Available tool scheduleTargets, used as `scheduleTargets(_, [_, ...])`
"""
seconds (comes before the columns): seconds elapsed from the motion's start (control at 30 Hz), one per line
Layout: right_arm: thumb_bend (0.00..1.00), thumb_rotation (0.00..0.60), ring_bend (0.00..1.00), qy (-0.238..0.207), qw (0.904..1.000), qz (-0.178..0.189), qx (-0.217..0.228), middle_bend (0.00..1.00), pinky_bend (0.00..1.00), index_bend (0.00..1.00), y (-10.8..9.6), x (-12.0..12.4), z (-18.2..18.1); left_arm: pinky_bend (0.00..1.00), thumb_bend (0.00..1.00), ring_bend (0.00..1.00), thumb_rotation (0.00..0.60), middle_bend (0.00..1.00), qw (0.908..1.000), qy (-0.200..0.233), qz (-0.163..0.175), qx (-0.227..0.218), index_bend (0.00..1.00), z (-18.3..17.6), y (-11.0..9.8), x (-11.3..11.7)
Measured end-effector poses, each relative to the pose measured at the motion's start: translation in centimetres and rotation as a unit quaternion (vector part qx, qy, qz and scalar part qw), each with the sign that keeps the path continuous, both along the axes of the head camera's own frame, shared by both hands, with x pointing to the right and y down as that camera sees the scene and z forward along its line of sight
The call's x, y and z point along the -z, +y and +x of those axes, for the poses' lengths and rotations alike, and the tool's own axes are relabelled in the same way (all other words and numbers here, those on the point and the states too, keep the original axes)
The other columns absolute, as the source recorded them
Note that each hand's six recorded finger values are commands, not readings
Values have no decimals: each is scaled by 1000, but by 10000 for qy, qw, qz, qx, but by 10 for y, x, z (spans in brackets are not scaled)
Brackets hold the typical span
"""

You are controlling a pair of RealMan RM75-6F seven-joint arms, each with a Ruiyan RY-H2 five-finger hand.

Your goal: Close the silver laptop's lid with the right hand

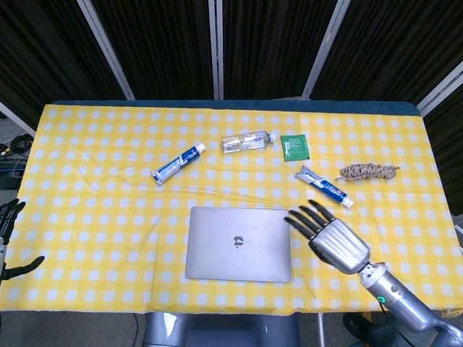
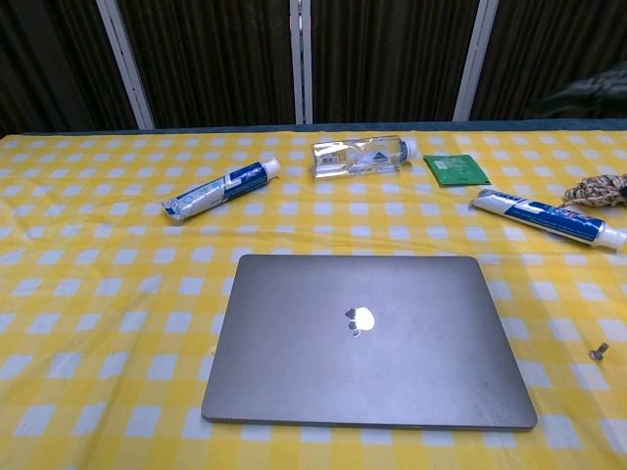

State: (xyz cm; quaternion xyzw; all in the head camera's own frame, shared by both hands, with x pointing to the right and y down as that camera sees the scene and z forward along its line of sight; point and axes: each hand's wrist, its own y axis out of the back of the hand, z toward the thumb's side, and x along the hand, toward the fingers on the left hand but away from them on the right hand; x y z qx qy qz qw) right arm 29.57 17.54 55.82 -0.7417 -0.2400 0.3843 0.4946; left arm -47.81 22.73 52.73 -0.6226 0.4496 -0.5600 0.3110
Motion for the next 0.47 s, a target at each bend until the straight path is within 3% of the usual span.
scheduleTargets(0.2, [0, 600, 0, 76, 9884, 10, -1515, 0, 0, 0, 10, 13, 67, 0, 0, 0, 600, 0, 9999, 28, 87, -83, 0, 3, 2, 3])
scheduleTargets(0.47, [0, 600, 0, 126, 9700, 78, -2428, 0, 0, 0, 40, 7, 105, 0, 0, 0, 600, 0, 9996, 92, 101, -230, 0, 10, 7, 3])
